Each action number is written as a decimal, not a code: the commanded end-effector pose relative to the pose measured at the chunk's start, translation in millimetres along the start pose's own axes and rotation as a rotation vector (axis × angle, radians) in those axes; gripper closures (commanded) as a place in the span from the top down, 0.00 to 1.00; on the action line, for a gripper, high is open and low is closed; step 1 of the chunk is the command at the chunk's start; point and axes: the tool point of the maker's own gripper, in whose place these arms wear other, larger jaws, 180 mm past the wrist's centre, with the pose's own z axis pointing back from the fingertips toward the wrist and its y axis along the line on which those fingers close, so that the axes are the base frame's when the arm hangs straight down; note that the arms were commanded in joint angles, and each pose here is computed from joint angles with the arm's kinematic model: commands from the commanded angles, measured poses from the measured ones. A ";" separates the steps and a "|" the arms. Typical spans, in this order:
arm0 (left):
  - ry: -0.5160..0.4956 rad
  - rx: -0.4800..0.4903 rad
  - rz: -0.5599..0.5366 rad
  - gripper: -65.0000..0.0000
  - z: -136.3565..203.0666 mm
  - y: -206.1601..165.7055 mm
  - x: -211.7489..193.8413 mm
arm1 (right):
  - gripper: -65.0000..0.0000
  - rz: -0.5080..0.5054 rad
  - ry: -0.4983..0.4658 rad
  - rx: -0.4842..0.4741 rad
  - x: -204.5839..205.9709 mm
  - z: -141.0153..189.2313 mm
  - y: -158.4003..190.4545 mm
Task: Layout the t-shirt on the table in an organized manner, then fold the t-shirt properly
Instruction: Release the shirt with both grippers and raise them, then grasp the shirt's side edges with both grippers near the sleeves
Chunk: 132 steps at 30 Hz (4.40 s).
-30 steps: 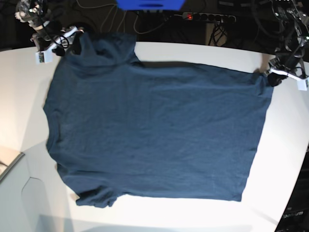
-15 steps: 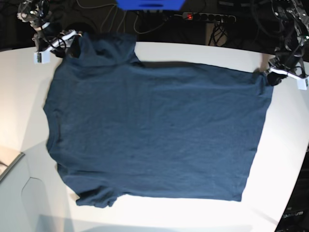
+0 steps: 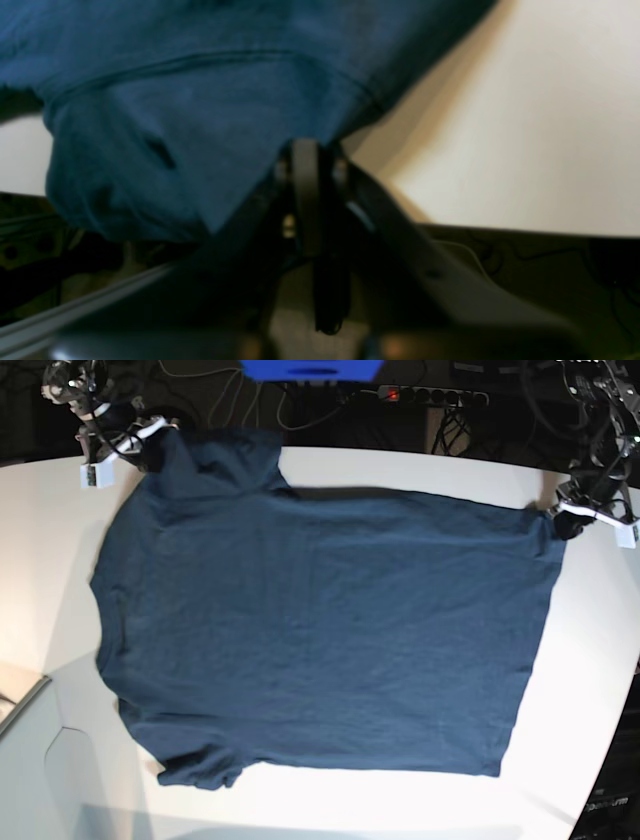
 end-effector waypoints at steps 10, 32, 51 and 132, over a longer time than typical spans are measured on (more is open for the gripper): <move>-0.033 -0.001 -0.028 0.00 7.4 2.6 12.6 | 0.00 0.109 -0.037 -0.018 33.1 7.0 -9.2; -0.234 -0.089 -0.069 0.00 -11.5 -40.0 103.5 | 0.00 0.231 -0.352 0.010 177.8 -4.2 15.1; -0.292 -0.170 0.073 0.00 -62.6 -61.8 158.3 | 0.00 0.125 -0.388 0.033 248.9 -62.1 -11.6; -0.081 -0.116 0.097 0.00 -136.6 -58.8 67.3 | 0.53 0.144 -0.266 -0.030 228.2 -66.4 -61.1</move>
